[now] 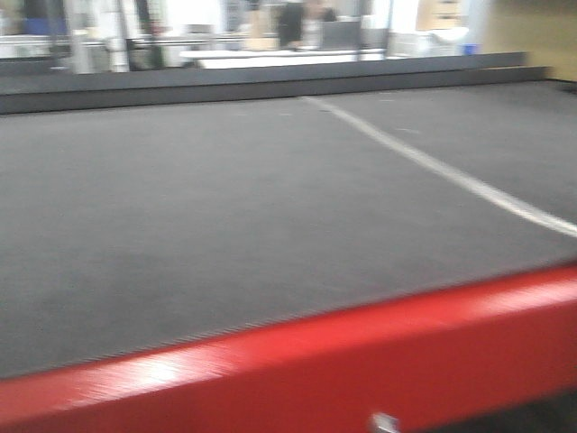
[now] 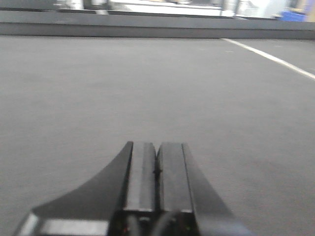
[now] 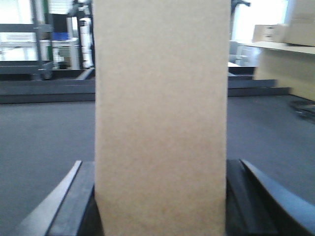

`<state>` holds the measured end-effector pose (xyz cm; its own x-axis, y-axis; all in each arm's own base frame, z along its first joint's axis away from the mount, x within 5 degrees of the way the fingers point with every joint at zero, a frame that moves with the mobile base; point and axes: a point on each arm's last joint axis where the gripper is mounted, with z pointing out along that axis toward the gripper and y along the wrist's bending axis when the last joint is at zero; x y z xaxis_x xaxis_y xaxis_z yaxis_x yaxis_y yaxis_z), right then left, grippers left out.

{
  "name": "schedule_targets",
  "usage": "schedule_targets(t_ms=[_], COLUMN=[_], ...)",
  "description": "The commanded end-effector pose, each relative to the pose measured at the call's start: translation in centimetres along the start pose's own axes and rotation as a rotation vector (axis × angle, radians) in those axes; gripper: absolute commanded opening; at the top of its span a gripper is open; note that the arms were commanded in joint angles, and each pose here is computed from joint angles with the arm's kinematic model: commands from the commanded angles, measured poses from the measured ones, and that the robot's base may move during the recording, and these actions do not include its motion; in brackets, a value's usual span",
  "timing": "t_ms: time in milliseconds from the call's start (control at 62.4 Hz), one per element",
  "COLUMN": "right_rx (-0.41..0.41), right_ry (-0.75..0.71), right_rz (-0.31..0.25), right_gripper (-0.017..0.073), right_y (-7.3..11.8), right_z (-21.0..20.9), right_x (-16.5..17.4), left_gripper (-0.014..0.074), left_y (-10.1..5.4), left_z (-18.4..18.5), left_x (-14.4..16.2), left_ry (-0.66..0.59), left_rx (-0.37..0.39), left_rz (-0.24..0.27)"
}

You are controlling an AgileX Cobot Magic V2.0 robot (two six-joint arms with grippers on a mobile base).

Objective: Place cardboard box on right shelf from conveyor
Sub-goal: 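Carry the box in the right gripper past the red conveyor frame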

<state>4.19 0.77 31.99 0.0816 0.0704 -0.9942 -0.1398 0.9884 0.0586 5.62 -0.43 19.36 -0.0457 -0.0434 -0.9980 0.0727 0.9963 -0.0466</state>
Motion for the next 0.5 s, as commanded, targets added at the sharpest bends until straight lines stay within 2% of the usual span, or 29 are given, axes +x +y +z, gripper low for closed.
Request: schedule_targets(t_ms=[0, 481], right_rx=[0.011, 0.011], right_ry=[-0.116, -0.116], right_rz=[-0.01, -0.01], right_gripper=[0.0053, 0.0053], right_y=[-0.03, -0.03], right_z=[-0.12, -0.12], right_x=[-1.74, -1.74], left_gripper=[-0.0116, -0.0116], left_y=[-0.01, -0.01], left_z=[-0.03, -0.03], left_x=[-0.47, -0.47], left_ry=[-0.083, -0.083], left_rx=[0.003, 0.003], left_rz=[-0.003, -0.003])
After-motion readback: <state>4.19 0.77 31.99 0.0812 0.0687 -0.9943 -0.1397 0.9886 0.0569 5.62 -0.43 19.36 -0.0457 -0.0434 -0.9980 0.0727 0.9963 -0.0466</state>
